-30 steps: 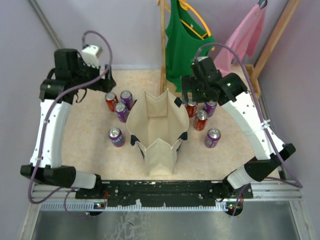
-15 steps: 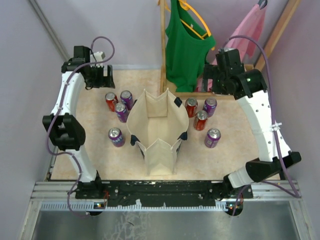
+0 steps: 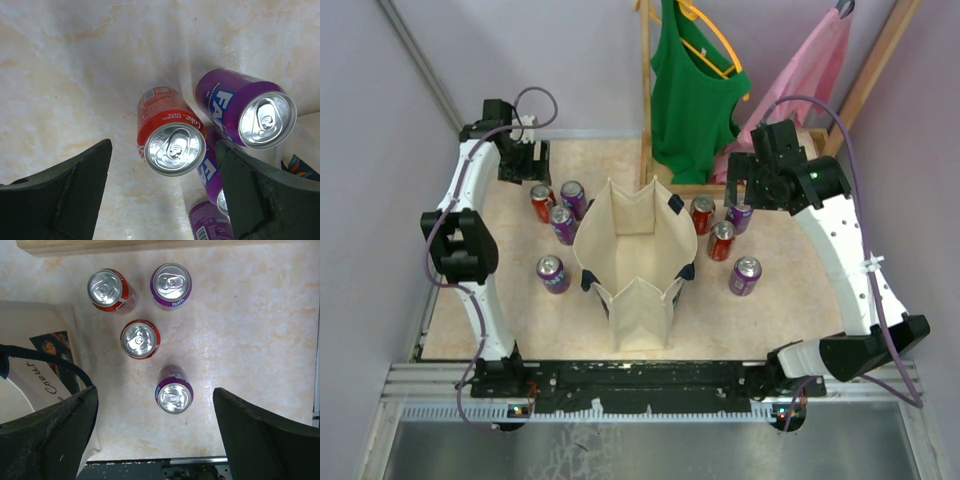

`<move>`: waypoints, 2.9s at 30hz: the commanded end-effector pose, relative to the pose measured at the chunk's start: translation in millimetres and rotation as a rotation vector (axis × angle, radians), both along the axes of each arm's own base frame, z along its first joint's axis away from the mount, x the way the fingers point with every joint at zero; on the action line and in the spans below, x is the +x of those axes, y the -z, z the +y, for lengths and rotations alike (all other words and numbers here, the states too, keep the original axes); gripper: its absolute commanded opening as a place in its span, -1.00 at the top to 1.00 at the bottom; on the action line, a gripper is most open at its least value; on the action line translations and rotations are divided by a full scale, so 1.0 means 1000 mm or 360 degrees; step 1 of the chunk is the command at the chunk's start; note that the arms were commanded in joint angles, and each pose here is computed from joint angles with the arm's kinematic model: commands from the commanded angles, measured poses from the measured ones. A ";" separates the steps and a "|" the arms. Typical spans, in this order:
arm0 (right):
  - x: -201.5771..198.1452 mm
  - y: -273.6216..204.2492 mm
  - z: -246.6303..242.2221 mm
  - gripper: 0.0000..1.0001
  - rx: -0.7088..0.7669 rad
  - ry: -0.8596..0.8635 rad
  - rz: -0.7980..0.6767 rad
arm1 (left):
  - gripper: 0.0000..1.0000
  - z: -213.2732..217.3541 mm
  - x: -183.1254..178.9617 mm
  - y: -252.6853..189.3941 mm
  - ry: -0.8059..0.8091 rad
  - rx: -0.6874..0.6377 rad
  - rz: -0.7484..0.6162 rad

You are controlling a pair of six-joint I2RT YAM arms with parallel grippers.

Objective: Place the beverage into the canvas bag
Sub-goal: Pick up the drink from the center of the board, then place the drink in the canvas bag.

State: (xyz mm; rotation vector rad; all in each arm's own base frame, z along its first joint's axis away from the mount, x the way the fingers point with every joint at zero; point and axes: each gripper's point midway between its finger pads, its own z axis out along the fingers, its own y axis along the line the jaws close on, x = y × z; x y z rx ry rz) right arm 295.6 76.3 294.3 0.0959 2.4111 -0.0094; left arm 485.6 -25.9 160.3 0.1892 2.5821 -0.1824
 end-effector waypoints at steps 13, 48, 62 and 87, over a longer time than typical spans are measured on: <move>0.001 -0.004 0.001 -0.98 0.0063 0.0004 -0.0066 | -0.73 -0.013 -0.017 0.051 0.0103 0.0048 0.0227; -0.005 0.012 0.002 -0.98 0.0078 -0.0004 -0.0012 | 1.00 -0.009 -0.030 0.050 0.0138 0.0097 0.0314; -0.001 0.017 0.005 -0.98 0.0080 -0.0033 -0.0008 | 1.00 -0.015 -0.009 -0.080 0.0219 0.0109 -0.0282; 0.016 0.024 0.014 -0.98 0.0067 -0.0083 0.0025 | 1.00 -0.231 -0.197 -0.240 0.1478 -0.0624 -0.0837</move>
